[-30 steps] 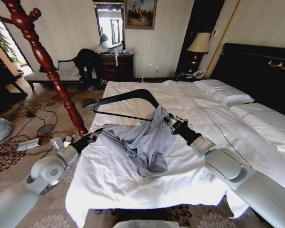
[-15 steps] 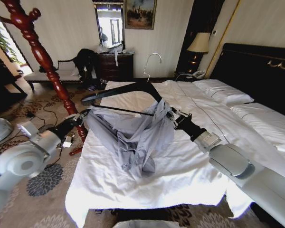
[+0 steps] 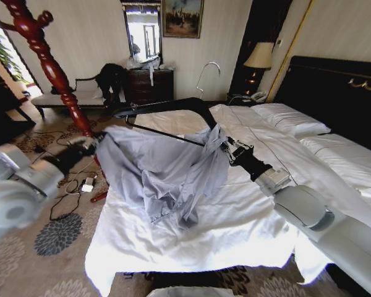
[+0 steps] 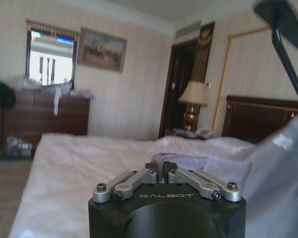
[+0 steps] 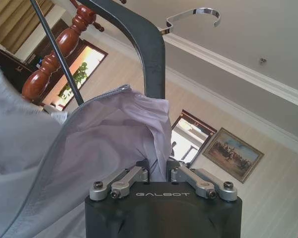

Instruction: Pick up the clothes from the bed and hang them on the clothes hanger.

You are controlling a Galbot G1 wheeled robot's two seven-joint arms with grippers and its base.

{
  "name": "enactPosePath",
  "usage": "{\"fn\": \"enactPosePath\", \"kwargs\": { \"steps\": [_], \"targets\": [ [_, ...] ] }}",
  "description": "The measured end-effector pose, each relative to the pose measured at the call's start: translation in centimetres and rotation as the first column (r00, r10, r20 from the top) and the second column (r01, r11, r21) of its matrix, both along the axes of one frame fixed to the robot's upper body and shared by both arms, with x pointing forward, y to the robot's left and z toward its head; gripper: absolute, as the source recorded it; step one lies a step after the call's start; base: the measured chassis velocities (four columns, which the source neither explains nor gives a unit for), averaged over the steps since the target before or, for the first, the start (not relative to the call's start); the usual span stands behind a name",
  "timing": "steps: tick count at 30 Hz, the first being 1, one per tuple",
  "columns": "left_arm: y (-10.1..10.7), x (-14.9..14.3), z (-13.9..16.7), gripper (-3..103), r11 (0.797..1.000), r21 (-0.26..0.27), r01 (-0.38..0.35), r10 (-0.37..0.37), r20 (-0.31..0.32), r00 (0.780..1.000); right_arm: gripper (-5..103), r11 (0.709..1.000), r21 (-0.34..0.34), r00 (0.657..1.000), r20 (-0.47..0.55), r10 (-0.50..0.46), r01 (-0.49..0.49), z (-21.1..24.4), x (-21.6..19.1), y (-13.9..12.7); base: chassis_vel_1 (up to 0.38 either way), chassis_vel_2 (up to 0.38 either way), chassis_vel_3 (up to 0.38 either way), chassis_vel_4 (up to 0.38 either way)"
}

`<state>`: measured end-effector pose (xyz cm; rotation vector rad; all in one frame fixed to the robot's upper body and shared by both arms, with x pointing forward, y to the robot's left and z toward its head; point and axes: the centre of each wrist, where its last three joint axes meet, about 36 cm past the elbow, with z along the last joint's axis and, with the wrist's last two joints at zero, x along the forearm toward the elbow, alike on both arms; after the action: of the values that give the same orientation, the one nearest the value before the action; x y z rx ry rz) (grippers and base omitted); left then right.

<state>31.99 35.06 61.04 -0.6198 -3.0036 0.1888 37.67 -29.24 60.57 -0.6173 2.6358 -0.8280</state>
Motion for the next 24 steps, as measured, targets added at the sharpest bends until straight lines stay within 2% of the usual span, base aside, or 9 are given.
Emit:
{"fn": "enactPosePath", "kwargs": {
  "steps": [1, 5, 9, 13, 16, 19, 20, 22, 24],
  "targets": [
    [0.0, 0.0, 0.0, 9, 1.000, 0.000, 0.000, 0.000, 0.000, 1.000, 15, 1.000, 0.000, 1.000, 0.000, 0.000, 0.000, 0.0, 0.0, 0.0, 0.000, 0.000, 0.000, 0.000],
    [-2.6, -5.0, -6.5, 30, 1.000, 0.029, 0.011, -0.006, -0.174, 0.985, 15, 1.000, -0.003, 1.000, -0.011, 0.006, -0.006, -0.3, 0.0, 0.1, 0.000, 0.000, 0.000, 0.000],
    [-3.2, -6.9, -8.4, 41, 1.000, 0.020, 0.005, 0.000, -0.236, 0.972, 15, 1.000, -0.006, 1.000, -0.017, 0.006, -0.006, -0.5, -0.1, 0.2, 0.000, 0.000, 0.000, 0.000],
    [-4.0, -8.0, -9.5, 52, 1.000, 0.023, 0.016, -0.010, -0.258, 0.966, 15, 1.000, -0.005, 1.000, -0.021, 0.007, -0.008, -0.7, 0.0, 0.2, 0.000, 0.000, 0.000, 0.000],
    [-4.8, -8.5, -10.7, 68, 1.000, 0.016, 0.024, -0.018, -0.276, 0.961, 15, 1.000, -0.005, 1.000, -0.024, 0.008, -0.008, -1.0, 0.0, 0.3, 0.000, 0.000, 0.000, 0.000],
    [-4.8, -8.3, -10.9, 74, 1.000, 0.009, 0.018, -0.015, -0.277, 0.961, 15, 1.000, -0.008, 1.000, -0.027, 0.007, -0.007, -1.1, -0.1, 0.3, 0.000, 0.000, 0.000, 0.000],
    [-4.8, -8.0, -10.9, 85, 1.000, -0.009, 0.012, -0.014, -0.276, 0.961, 15, 1.000, -0.010, 1.000, -0.027, 0.006, -0.006, -1.1, -0.1, 0.3, 0.000, 0.000, 0.000, 0.000],
    [-4.9, -7.7, -10.9, 85, 1.000, -0.028, 0.014, -0.021, -0.277, 0.961, 15, 1.000, -0.011, 1.000, -0.027, 0.006, -0.006, -1.1, -0.2, 0.3, 0.000, 0.000, 0.000, 0.000],
    [-5.0, -7.2, -10.8, 94, 0.998, -0.053, 0.024, -0.038, -0.279, 0.960, 15, 1.000, -0.013, 1.000, -0.027, 0.005, -0.005, -1.1, -0.2, 0.3, 0.000, 0.000, 0.000, 0.000]
  ]
}}
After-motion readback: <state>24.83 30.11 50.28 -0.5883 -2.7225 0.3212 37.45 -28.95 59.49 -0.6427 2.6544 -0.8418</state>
